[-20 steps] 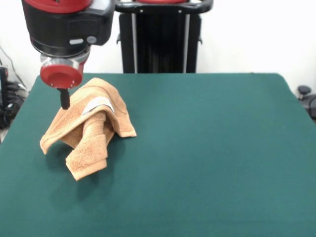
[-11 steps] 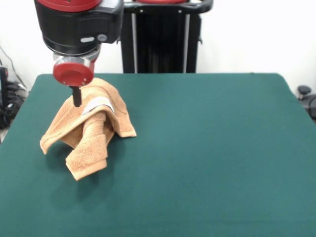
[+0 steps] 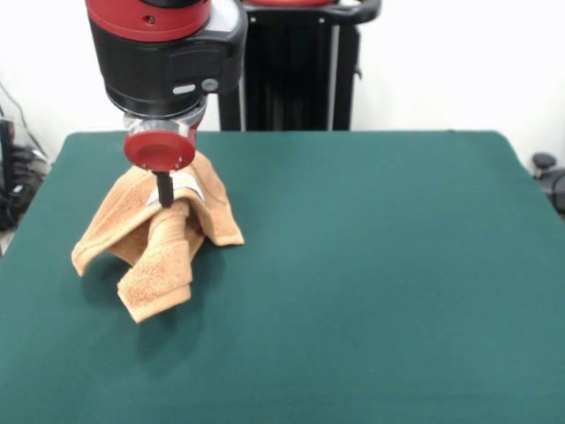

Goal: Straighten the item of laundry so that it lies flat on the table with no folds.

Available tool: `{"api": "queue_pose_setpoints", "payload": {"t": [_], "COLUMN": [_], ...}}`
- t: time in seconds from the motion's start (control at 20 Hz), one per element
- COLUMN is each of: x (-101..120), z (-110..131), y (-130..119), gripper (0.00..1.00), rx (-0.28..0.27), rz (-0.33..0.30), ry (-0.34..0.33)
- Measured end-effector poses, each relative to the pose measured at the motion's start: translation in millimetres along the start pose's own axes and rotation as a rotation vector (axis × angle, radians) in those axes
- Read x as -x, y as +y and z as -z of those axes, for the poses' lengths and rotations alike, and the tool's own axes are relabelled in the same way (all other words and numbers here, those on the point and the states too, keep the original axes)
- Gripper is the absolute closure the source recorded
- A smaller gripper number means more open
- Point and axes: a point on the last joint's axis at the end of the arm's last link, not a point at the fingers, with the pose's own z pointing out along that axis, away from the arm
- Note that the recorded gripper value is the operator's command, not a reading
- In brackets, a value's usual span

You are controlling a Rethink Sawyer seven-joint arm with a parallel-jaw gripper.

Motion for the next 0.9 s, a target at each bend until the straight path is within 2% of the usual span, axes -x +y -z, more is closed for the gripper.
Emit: {"api": "queue_pose_setpoints", "payload": {"t": [0.25, 0.9], "x": [2.2, 0.8], "z": [-2.8, -9.0], "y": [3.2, 6.9], "gripper": [0.00, 0.00], "rx": [0.028, 0.056], "rz": [-0.007, -0.013], "ry": [-0.009, -0.001]}}
